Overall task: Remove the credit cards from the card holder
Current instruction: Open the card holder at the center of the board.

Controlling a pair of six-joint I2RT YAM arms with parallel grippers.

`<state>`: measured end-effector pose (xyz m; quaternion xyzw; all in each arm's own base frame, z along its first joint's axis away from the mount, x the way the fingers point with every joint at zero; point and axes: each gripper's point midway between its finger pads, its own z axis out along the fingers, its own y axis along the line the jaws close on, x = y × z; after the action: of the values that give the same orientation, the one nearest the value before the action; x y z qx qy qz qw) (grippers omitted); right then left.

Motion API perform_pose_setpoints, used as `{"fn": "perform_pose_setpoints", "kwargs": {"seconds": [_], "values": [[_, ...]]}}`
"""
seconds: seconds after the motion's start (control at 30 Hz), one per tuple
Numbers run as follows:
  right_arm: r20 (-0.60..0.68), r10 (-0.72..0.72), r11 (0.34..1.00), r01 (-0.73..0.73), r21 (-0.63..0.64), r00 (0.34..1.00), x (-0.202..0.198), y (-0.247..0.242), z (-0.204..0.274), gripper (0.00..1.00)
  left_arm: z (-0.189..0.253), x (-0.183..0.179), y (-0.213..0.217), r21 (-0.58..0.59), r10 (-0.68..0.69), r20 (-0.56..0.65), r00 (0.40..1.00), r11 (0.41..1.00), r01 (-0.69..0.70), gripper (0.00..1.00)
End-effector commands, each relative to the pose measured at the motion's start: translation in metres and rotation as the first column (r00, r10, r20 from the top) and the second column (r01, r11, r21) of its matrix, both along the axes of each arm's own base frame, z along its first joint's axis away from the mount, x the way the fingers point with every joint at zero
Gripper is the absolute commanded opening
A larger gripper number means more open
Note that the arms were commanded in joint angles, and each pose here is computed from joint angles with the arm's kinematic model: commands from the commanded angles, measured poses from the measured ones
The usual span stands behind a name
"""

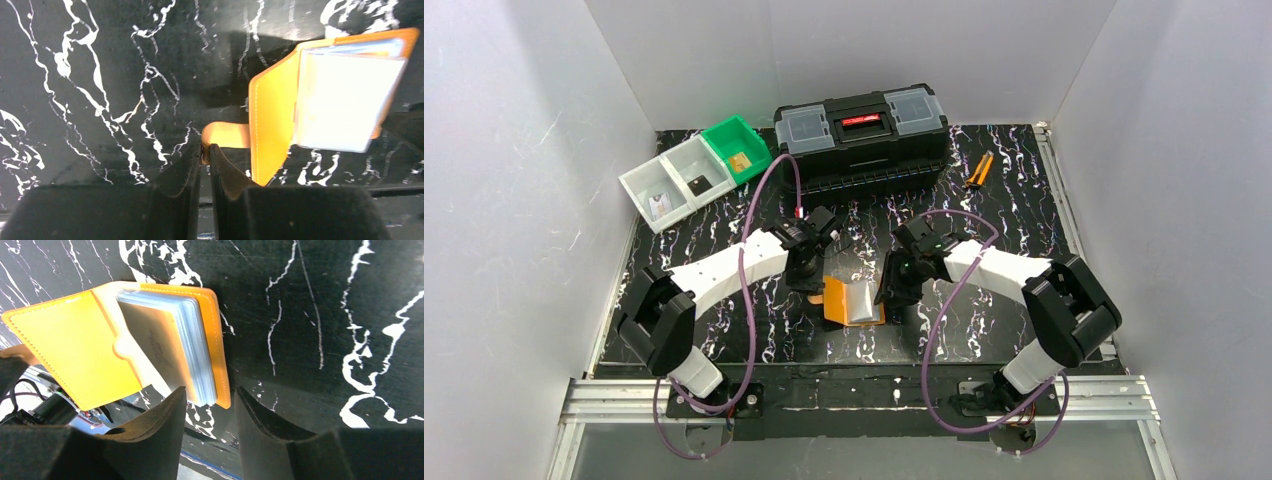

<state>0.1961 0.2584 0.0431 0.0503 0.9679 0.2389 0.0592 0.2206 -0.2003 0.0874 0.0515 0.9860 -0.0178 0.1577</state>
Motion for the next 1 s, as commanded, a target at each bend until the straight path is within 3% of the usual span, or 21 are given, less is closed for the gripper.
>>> {"fn": "perform_pose_setpoints", "kwargs": {"seconds": [0.0, 0.27, 0.57, 0.8, 0.97], "values": [[0.042, 0.01, 0.999, -0.012, 0.05, 0.999, 0.013, 0.019, 0.015, 0.47, -0.014, -0.007, 0.02, 0.068, 0.025, -0.017, 1.0, 0.997, -0.024, 0.0], [0.064, 0.017, 1.0, -0.017, 0.009, 0.998, 0.015, 0.012, 0.023, 0.48, -0.047, -0.009, 0.002, 0.031, 0.036, -0.087, 0.996, 0.999, -0.033, 0.0], [0.06, 0.02, 1.0, -0.021, 0.011, 0.998, 0.015, 0.014, 0.026, 0.46, -0.056, -0.002, -0.017, -0.024, 0.008, -0.104, 0.995, 1.0, -0.011, 0.0], [0.046, 0.03, 0.999, -0.031, 0.026, 0.999, 0.015, 0.022, 0.027, 0.38, -0.055, -0.001, -0.022, -0.044, 0.002, -0.106, 0.994, 0.999, -0.007, 0.0], [0.041, 0.038, 0.999, -0.039, 0.026, 0.998, 0.016, 0.029, 0.028, 0.23, -0.049, -0.002, -0.024, -0.065, -0.008, -0.102, 0.995, 0.998, 0.001, 0.0]]}}
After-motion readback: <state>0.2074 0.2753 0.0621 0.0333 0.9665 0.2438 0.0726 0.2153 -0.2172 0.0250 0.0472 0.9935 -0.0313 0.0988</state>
